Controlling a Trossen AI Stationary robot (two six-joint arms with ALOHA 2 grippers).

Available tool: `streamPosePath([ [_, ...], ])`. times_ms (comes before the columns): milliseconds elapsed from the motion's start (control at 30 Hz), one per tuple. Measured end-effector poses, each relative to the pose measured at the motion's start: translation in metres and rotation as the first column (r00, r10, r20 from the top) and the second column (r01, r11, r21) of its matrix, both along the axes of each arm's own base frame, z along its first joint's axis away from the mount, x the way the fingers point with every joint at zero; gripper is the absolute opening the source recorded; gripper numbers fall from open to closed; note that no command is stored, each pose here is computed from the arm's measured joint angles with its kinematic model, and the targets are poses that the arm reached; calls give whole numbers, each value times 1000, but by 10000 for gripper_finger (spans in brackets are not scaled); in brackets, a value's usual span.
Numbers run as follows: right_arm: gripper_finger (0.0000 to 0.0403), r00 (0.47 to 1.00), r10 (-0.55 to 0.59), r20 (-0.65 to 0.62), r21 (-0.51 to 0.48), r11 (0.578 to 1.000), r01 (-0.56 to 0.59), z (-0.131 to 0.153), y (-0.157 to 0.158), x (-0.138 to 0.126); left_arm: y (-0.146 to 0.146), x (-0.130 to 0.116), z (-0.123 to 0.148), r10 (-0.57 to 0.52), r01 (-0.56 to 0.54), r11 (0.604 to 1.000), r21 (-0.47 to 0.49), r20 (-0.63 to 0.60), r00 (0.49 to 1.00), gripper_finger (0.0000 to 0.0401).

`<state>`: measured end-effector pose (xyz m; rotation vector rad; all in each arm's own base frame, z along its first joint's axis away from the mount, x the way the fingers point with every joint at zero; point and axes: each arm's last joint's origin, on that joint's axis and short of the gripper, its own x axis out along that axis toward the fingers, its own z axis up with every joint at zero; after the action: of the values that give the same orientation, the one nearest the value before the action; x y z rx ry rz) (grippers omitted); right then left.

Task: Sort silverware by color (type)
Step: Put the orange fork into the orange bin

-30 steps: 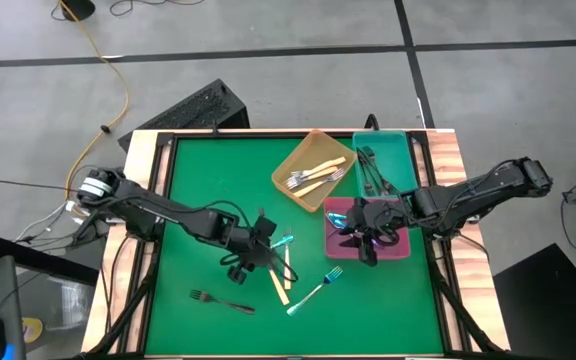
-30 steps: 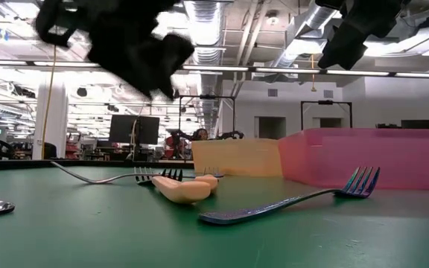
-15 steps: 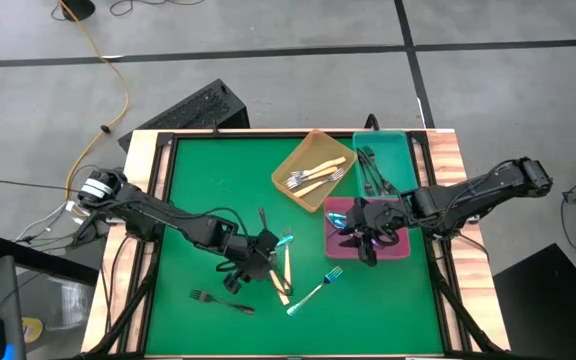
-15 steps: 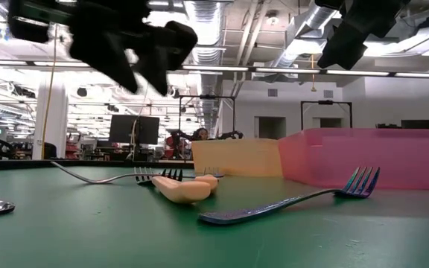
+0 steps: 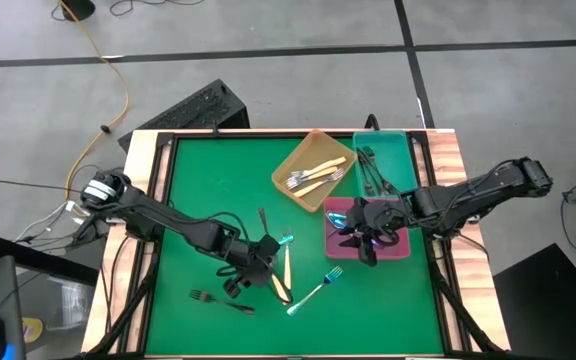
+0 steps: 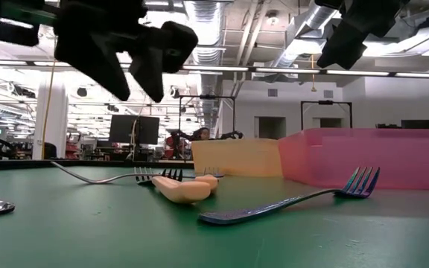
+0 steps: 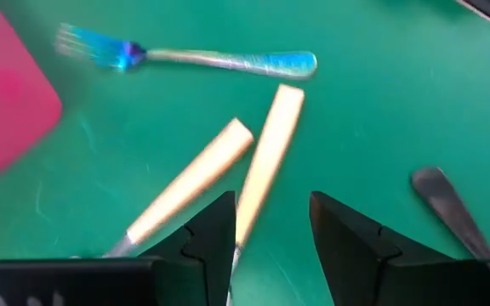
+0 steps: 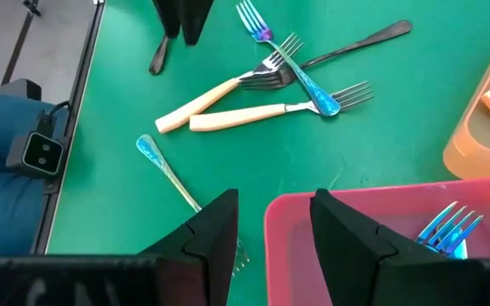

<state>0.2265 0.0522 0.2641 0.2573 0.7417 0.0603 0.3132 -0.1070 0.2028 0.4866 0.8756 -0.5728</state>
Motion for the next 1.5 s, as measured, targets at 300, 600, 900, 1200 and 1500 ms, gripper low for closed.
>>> streamPosePath([
  [300, 171, 1000, 5, 7, 2, 1000, -5, 1, 1, 0, -3, 8, -12, -43, 43, 999, 19, 19, 999, 137],
  [600, 171, 1000, 11, 5, -1, 1000, -11, 0, 2, 0, 4, 16, -32, -94, 90, 994, -62, -63, 994, 137],
  [900, 171, 1000, 19, 4, 1, 1000, -19, 0, 5, -1, 6, 22, -33, -158, 156, 983, -97, -10, 987, 138],
  [1200, 171, 1000, 18, 3, 1, 1000, -18, 0, 4, -1, 24, 32, -59, -184, 161, 960, -228, -85, 979, 138],
  [1500, 171, 1000, 20, 0, -1, 1000, -20, 0, 4, -1, 35, 38, -60, -151, 138, 969, -207, -52, 987, 138],
])
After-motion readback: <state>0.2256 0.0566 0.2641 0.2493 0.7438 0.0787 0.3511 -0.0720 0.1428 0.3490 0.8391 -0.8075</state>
